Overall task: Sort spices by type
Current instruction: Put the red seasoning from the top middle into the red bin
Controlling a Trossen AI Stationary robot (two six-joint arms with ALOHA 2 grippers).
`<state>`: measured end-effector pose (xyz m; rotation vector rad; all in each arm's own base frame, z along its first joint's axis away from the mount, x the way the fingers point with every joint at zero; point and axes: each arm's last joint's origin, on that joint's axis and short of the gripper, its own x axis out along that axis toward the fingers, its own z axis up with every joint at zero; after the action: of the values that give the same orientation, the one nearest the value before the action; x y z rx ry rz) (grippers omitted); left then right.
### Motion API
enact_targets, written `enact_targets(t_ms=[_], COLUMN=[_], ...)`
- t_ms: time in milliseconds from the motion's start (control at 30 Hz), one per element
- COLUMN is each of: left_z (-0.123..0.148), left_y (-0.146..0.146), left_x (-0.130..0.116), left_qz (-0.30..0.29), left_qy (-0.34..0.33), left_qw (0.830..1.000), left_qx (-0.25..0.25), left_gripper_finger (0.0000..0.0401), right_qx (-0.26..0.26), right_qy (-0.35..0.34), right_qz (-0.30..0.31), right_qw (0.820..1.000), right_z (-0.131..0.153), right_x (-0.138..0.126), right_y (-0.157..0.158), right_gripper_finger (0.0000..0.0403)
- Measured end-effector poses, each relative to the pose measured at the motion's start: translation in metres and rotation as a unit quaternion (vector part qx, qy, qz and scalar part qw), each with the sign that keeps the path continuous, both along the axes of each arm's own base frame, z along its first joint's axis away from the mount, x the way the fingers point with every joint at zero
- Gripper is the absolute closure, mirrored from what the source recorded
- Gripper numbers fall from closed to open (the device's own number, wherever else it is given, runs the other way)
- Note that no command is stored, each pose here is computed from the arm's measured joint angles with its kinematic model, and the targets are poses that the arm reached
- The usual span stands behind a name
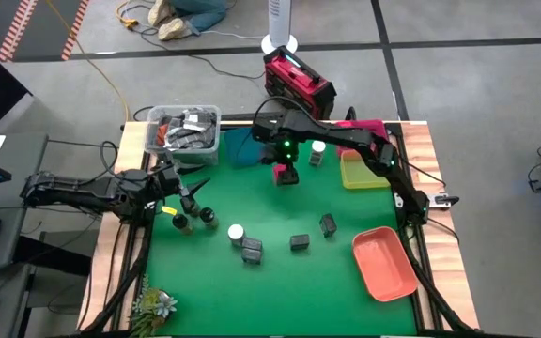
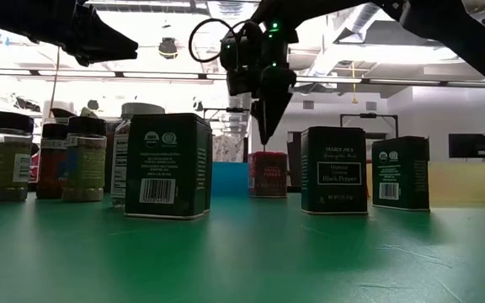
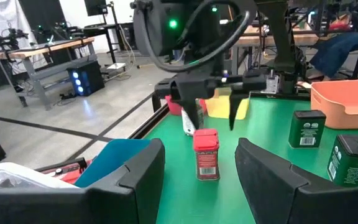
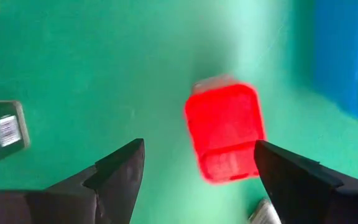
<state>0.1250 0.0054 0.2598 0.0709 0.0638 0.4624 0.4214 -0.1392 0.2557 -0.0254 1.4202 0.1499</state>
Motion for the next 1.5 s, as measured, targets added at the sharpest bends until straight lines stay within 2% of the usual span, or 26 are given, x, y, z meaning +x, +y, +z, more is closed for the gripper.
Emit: enact_targets(t_ms=[300, 500, 767, 967, 1133, 1333, 1500], left_z=[-0.001, -0.001, -0.002, -0.002, -0.002, -0.002, -0.002], left_y=[0.0, 0.0, 0.0, 0.0, 0.0, 0.0, 0.0], left_x=[0.0, 0.0, 0.0, 0.0, 0.0, 0.0, 0.0], left_qz=[-0.001, -0.001, -0.001, -0.001, -0.002, -0.001, -0.001], left_qy=[0.003, 0.003, 0.006, 0.005, 0.006, 0.006, 0.006], left_qw=[1.0, 1.0, 1.0, 1.0, 1.0, 1.0, 1.0], left_qx=[-0.002, -0.006, -0.01, -0.011, -0.01, -0.01, -0.009], left_gripper_finger=[0.0213, 0.0213, 0.0213, 0.0213, 0.0213, 0.0213, 0.0213], right_qx=[-0.021, -0.07, -0.065, -0.09, -0.087, -0.09, -0.09], right_qy=[-0.008, 0.017, 0.044, 0.074, 0.084, 0.076, 0.077], right_qz=[0.026, 0.064, 0.079, 0.079, 0.081, 0.08, 0.073], right_qw=[0.999, 0.995, 0.994, 0.99, 0.989, 0.99, 0.99], right_z=[-0.011, -0.024, -0.046, -0.062, -0.072, -0.073, -0.073], right_x=[0.008, 0.012, 0.011, 0.006, 0.004, 0.005, 0.005], right_y=[-0.003, 0.006, 0.017, 0.015, 0.016, 0.016, 0.016], right_gripper_finger=[0.0075, 0.0075, 0.0075, 0.0078, 0.0106, 0.0177, 0.0179])
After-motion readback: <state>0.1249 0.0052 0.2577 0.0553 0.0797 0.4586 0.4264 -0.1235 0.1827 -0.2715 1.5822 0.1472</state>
